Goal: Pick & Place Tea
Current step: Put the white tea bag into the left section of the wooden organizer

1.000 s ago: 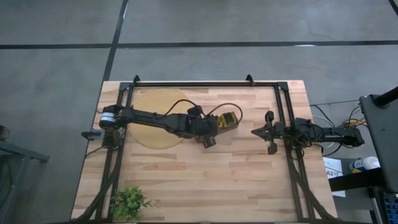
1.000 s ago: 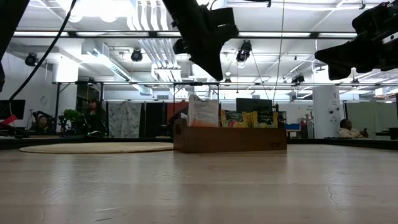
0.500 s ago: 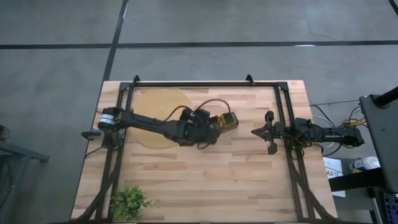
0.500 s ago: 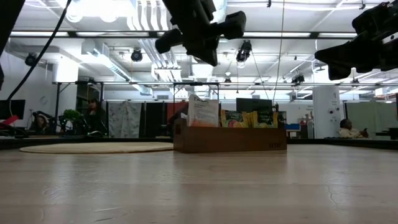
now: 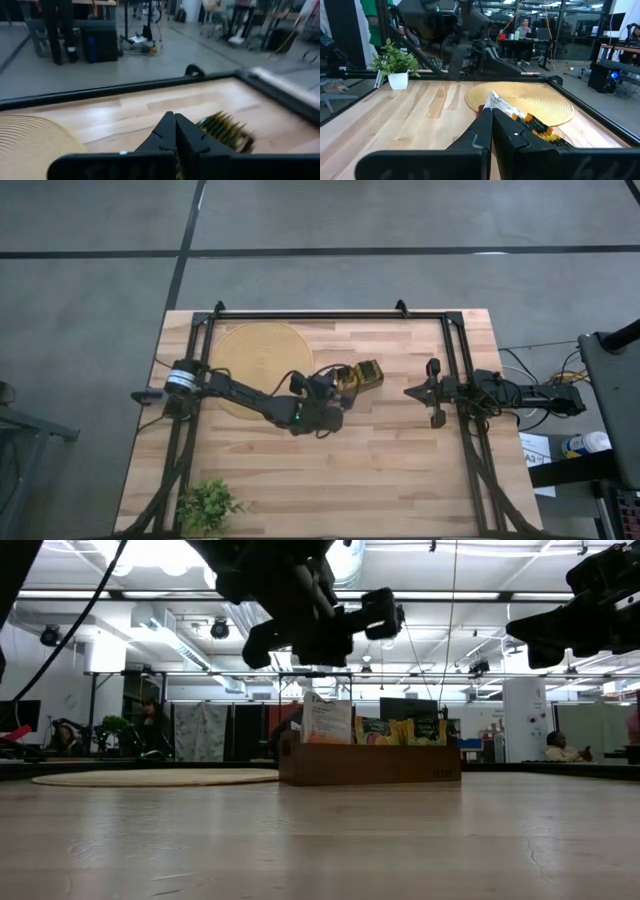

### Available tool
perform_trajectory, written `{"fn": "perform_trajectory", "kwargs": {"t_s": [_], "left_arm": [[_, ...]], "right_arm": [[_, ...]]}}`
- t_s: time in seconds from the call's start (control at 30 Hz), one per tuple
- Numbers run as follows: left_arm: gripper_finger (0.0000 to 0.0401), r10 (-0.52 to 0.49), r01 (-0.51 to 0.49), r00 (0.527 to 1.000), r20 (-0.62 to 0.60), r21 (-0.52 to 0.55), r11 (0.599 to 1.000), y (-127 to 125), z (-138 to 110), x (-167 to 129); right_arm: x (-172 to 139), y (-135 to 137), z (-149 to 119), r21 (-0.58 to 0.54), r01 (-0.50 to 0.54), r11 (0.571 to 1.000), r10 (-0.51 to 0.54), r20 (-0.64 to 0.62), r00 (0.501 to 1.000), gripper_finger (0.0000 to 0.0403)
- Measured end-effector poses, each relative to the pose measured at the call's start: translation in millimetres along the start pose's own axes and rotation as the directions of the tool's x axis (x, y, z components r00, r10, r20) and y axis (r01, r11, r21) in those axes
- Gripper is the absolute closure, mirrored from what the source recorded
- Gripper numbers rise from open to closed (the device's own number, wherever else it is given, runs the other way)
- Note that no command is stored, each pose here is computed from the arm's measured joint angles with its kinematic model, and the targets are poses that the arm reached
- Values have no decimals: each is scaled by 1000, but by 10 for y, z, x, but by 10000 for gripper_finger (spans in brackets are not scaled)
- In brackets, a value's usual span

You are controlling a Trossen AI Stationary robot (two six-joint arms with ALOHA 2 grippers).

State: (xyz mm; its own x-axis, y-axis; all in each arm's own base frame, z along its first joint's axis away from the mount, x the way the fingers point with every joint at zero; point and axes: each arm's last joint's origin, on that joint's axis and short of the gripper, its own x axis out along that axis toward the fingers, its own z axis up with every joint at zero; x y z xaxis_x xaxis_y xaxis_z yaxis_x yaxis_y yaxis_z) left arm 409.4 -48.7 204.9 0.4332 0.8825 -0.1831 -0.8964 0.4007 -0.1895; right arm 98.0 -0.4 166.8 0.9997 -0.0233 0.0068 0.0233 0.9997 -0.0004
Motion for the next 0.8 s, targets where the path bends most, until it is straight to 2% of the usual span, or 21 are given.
{"fn": "perform_trajectory", "kwargs": {"t_s": [0.07,0.17,0.6,0.8], "left_arm": [[401,-3,3,1000,17,-24,1000,-17,-6,3],[401,13,-13,1000,23,4,1000,-10,-62,36],[401,-4,5,999,-48,7,1000,15,-289,209],[401,-16,19,996,-92,37,999,101,-411,234]], "right_arm": [[0,0,-1,0,-1,1000,1,0,1000,394],[0,0,-1,0,-1,1000,1,-1,1000,394],[1,0,-2,0,0,1000,0,-1,1000,394],[1,0,-2,0,0,1000,0,-1,1000,394]]}}
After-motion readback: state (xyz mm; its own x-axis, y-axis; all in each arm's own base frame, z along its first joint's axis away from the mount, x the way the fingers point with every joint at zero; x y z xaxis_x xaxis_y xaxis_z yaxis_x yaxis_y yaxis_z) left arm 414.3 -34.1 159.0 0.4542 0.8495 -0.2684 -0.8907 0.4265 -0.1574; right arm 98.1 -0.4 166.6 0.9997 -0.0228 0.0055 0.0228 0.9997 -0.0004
